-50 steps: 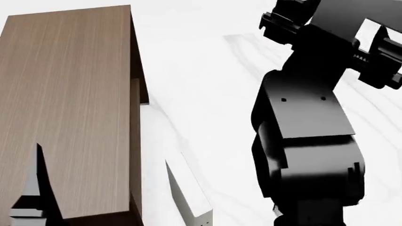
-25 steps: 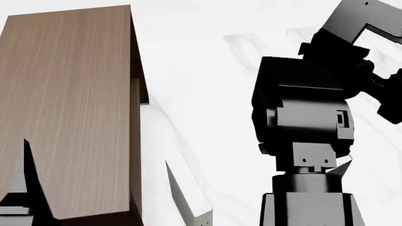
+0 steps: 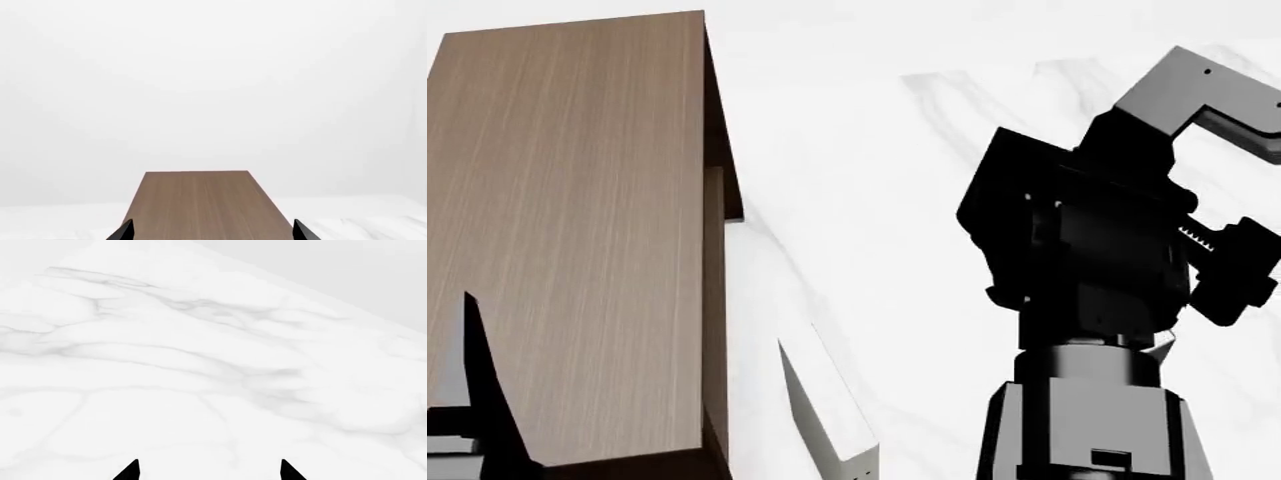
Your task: Pick up the book in the middle and place it on the cabinet shelf.
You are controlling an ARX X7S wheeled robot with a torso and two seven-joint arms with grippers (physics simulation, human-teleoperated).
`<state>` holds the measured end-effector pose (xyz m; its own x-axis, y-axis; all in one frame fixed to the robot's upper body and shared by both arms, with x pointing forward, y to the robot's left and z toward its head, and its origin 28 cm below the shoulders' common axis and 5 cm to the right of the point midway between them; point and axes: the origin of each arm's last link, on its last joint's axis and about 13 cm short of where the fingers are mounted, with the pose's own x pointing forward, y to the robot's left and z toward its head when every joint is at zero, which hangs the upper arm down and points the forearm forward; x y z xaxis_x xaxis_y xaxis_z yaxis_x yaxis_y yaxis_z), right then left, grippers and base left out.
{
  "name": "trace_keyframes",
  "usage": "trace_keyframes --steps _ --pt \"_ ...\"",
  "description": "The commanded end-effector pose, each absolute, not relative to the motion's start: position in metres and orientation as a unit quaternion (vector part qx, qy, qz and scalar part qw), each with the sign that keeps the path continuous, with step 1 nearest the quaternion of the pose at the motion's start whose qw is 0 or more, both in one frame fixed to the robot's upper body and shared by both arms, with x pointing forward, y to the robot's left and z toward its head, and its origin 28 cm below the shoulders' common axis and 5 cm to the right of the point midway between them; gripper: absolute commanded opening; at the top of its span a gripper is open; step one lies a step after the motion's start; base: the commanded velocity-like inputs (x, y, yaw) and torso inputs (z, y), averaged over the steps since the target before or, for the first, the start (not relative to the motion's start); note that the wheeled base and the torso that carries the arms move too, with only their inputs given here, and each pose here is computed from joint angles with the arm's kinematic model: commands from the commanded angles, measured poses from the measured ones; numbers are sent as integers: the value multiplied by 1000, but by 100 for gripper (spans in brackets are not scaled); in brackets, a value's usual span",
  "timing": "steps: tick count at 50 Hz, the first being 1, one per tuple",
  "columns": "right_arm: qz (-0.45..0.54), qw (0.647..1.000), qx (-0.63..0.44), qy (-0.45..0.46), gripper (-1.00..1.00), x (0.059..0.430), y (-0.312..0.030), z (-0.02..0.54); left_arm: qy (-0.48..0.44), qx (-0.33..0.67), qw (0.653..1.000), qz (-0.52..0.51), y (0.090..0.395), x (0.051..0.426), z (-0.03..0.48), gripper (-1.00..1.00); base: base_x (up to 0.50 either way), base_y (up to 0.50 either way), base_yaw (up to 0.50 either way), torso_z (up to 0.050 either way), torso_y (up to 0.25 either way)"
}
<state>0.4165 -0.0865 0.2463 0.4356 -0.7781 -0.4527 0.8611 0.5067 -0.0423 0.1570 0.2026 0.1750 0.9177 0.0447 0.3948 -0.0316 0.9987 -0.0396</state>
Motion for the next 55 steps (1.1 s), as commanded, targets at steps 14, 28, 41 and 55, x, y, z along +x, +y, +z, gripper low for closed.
trace_keyframes --steps 14,28,41,55 --pt "-447 845 148 255 100 418 -86 245 -207 -24 978 20 204 155 178 100 0 0 0 0 0" --pt "-437 844 159 267 100 416 -86 237 -207 -23 978 20 204 155 178 100 0 0 0 0 0" --pt "-423 848 170 270 100 418 -87 242 -207 -23 978 20 204 155 178 100 0 0 0 0 0" --pt "-411 832 208 308 100 416 -89 231 -207 -25 978 21 204 155 179 100 0 0 0 0 0"
